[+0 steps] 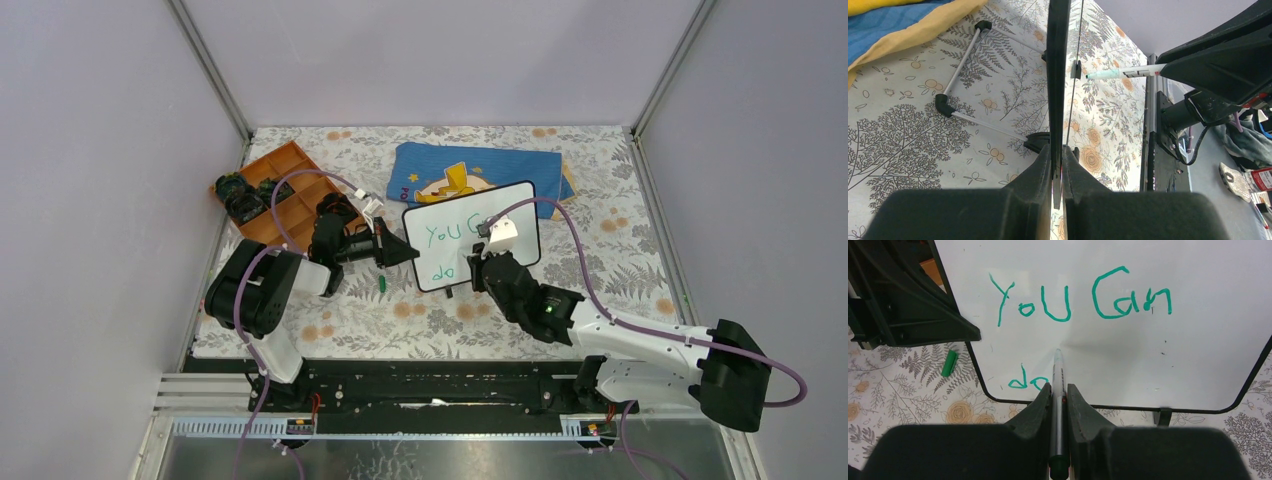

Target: Write a sentence on the whiteboard

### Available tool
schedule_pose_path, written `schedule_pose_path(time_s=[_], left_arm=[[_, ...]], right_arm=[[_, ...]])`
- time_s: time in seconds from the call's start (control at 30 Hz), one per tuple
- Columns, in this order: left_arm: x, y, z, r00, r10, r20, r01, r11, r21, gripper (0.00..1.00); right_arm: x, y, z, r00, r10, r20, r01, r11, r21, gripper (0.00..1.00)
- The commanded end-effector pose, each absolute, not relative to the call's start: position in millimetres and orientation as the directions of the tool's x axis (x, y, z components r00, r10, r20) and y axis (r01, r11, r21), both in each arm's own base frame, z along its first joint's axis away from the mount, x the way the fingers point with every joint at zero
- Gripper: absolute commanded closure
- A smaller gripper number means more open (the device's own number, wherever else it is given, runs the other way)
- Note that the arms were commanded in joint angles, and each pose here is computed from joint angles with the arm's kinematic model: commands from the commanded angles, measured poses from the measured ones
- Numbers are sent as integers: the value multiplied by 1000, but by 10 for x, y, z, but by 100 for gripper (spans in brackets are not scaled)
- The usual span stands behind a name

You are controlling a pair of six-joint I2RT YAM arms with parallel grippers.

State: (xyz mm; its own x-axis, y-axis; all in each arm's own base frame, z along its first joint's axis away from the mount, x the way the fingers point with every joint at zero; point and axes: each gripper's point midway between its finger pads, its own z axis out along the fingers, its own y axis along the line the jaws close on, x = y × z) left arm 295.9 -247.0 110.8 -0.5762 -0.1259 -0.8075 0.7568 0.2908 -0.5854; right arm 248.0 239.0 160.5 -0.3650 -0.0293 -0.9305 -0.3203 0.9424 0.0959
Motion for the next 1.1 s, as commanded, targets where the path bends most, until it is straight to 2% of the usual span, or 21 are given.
schedule_pose_path(time_s=[0.0,1.07], left_arm=[[2813,-2529,869,-640,-62,-766,720,299,-626,100],[2808,-2533,879,-638,-61,-767,722,297,-624,100]], right_arm=[[2504,2457,1695,-342,0,-940,-342,932,124,100],[2485,2235,1365,-385,-33,-922,-260,963,74,100]])
